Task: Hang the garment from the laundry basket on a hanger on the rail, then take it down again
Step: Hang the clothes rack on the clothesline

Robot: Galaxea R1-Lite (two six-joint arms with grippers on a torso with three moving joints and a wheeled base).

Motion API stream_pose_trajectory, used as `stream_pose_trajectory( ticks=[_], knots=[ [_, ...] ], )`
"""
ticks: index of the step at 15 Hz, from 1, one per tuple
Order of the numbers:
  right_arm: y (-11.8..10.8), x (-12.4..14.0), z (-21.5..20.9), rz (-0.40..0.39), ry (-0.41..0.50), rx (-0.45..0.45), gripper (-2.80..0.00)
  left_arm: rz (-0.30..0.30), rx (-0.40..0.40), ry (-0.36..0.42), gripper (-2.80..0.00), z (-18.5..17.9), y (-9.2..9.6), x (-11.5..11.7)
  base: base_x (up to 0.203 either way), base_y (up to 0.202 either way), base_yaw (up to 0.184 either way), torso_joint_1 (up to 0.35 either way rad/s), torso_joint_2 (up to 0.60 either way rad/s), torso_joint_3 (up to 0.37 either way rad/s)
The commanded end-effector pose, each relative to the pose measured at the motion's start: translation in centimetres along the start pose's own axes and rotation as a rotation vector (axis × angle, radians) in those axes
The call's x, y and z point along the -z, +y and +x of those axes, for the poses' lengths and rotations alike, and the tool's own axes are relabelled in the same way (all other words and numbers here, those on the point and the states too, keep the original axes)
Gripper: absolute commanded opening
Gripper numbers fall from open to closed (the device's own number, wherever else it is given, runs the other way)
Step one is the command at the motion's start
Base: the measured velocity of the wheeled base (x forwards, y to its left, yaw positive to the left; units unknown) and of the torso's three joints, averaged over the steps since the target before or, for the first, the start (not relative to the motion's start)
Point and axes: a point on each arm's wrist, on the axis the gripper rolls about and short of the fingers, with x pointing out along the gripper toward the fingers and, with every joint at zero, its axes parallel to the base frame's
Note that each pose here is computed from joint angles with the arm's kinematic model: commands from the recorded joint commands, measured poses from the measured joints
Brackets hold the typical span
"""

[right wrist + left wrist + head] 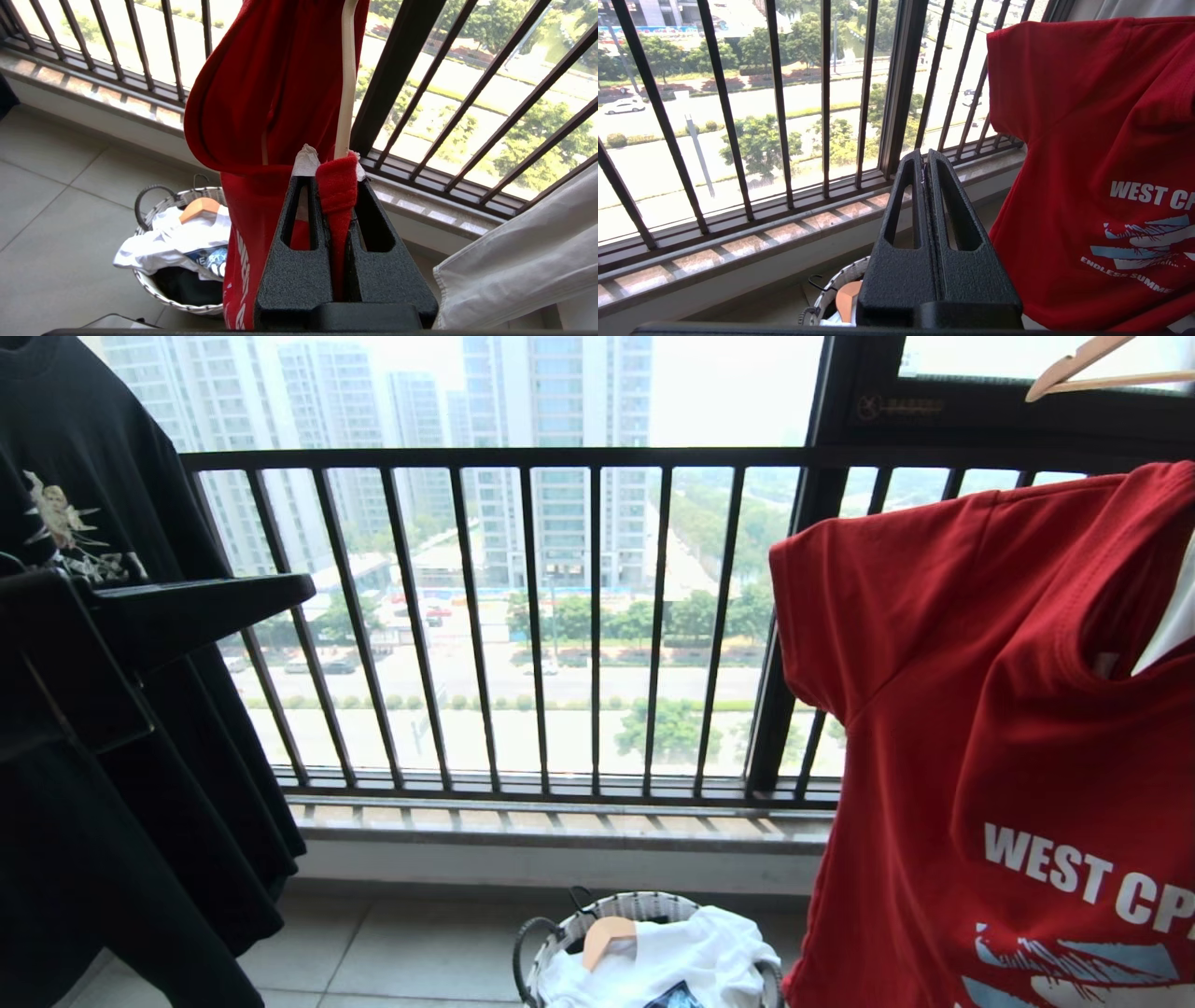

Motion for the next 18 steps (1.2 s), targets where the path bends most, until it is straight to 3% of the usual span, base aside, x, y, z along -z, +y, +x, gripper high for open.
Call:
stream_pose_trajectory(
  ticks=[1,7,11,16,18],
  knots=[
    [0.0,0.6,-0.3,-0.003,0.008,0.000,-2.80,-0.001,0.003,0.005,-2.80,0.1,0.0,0.2,0.000,0.000,0.000,0.173,-0.47,-0.308],
    [0.0,1.5,-0.6,-0.003,0.023,-0.001,-2.80,0.016,0.001,0.019,-2.80,0.2,0.1,0.5,0.000,0.000,0.000,0.185,-0.49,-0.304],
    [-0.1,1.9,-1.7,0.000,0.001,0.002,-2.80,0.121,-0.008,0.048,-2.80,-2.2,-0.3,0.2,0.000,0.000,0.000,0.214,-0.51,-0.304],
    [-0.4,2.6,-3.6,0.004,-0.040,0.007,-2.80,0.122,0.007,0.064,-2.80,-3.6,-0.8,-0.5,0.000,0.000,0.000,0.238,-0.55,-0.310],
    [-0.5,2.9,-3.9,0.005,-0.045,0.008,-2.80,0.120,0.074,0.047,-2.80,-4.4,-1.2,-0.7,0.000,0.000,0.000,0.264,-0.58,-0.332]
  ],
)
